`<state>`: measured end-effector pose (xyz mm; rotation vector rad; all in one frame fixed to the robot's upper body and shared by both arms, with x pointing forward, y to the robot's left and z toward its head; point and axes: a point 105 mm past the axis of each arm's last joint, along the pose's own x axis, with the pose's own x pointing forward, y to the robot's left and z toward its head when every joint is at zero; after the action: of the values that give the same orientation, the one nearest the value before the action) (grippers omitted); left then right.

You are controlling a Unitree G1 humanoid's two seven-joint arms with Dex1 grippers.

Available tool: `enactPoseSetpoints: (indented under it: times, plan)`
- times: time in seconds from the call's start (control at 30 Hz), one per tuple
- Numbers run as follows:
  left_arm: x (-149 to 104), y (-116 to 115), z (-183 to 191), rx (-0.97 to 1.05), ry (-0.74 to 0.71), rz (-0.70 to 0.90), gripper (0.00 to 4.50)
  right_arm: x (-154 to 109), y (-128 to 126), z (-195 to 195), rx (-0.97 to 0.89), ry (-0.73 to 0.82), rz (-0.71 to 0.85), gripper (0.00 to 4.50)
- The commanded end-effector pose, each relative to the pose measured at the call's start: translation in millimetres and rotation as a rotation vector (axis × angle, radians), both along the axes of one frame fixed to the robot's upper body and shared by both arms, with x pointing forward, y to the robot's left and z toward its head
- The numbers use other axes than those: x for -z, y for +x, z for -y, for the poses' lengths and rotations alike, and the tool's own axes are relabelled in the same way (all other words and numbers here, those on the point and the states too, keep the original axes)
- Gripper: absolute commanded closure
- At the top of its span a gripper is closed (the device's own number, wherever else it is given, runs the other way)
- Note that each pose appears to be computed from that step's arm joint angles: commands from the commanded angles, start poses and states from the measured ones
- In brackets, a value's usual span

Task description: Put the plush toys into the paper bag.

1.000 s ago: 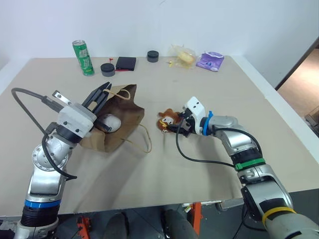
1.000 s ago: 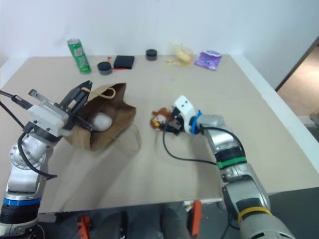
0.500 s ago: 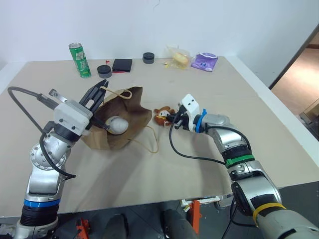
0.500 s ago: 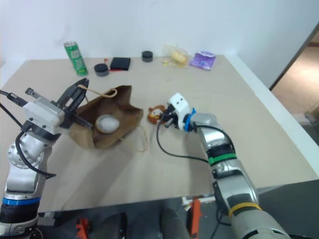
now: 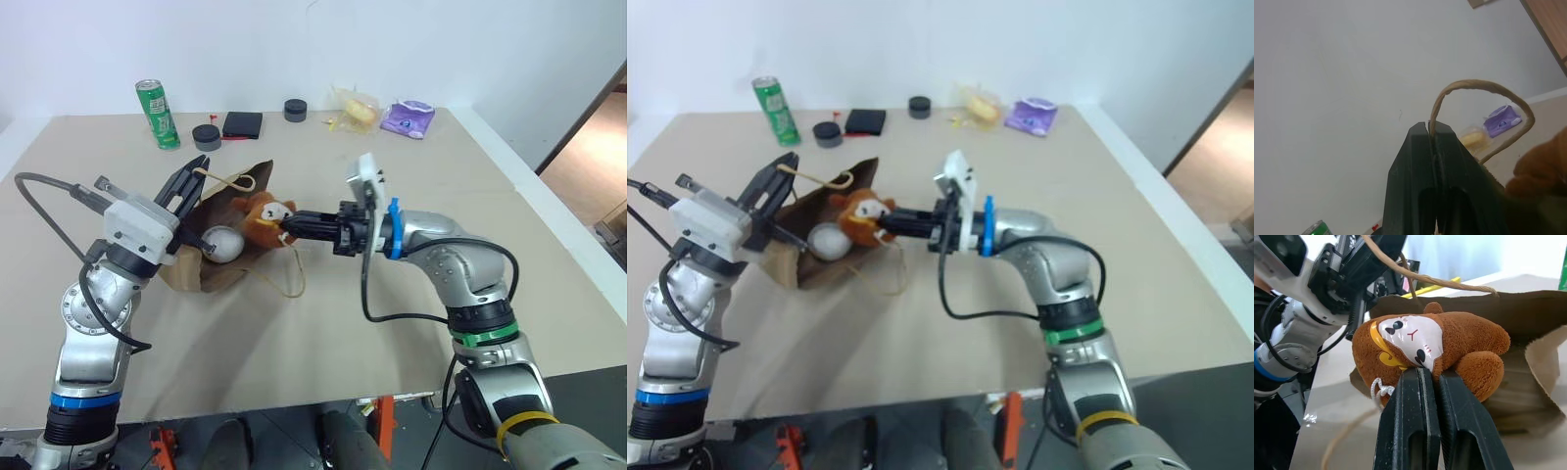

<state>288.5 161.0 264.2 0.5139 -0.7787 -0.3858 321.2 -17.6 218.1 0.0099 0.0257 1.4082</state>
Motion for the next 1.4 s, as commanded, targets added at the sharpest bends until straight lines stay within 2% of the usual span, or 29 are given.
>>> enactPoseSetpoints:
  times: [0.03, 0.37, 0.57, 0.6, 0.63, 0.83, 0.87, 1.03, 1.23, 1.4]
  plan:
    - [-7, -6, 3, 0.015, -0.007, 0.037, 4.5, 7, 13, -22, 0.049, -0.071, 0.049, 4.43]
    - [-7, -7, 5, 0.014, -0.015, 0.037, 4.5, 7, 39, -82, 0.152, -0.121, 0.096, 4.43]
    - [-7, -7, 5, 0.007, -0.02, 0.038, 4.5, 17, 45, -84, 0.188, -0.156, 0.107, 4.43]
    - [-7, -7, 5, 0.007, -0.021, 0.038, 4.5, 16, 45, -83, 0.187, -0.151, 0.106, 3.65]
    - [-6, -7, 5, 0.006, -0.022, 0.037, 4.5, 15, 44, -80, 0.179, -0.143, 0.108, 3.35]
    - [-5, -5, 4, 0.005, -0.031, 0.028, 4.5, -12, 31, -48, 0.14, -0.016, 0.178, 0.27]
    - [-5, -5, 4, 0.006, -0.031, 0.026, 4.5, -13, 26, -41, 0.128, -0.01, 0.191, 0.09]
    - [-5, -4, 2, 0.005, -0.035, 0.021, 4.5, -9, -6, -15, 0.038, 0.01, 0.306, 0.09]
    - [-4, -2, 1, 0.007, -0.034, 0.008, 4.5, 46, -34, 16, -0.037, -0.187, 0.455, 0.09]
    - [-4, -1, 1, 0.012, -0.035, 0.0, 4.5, 85, -39, 25, -0.039, -0.35, 0.514, 0.09]
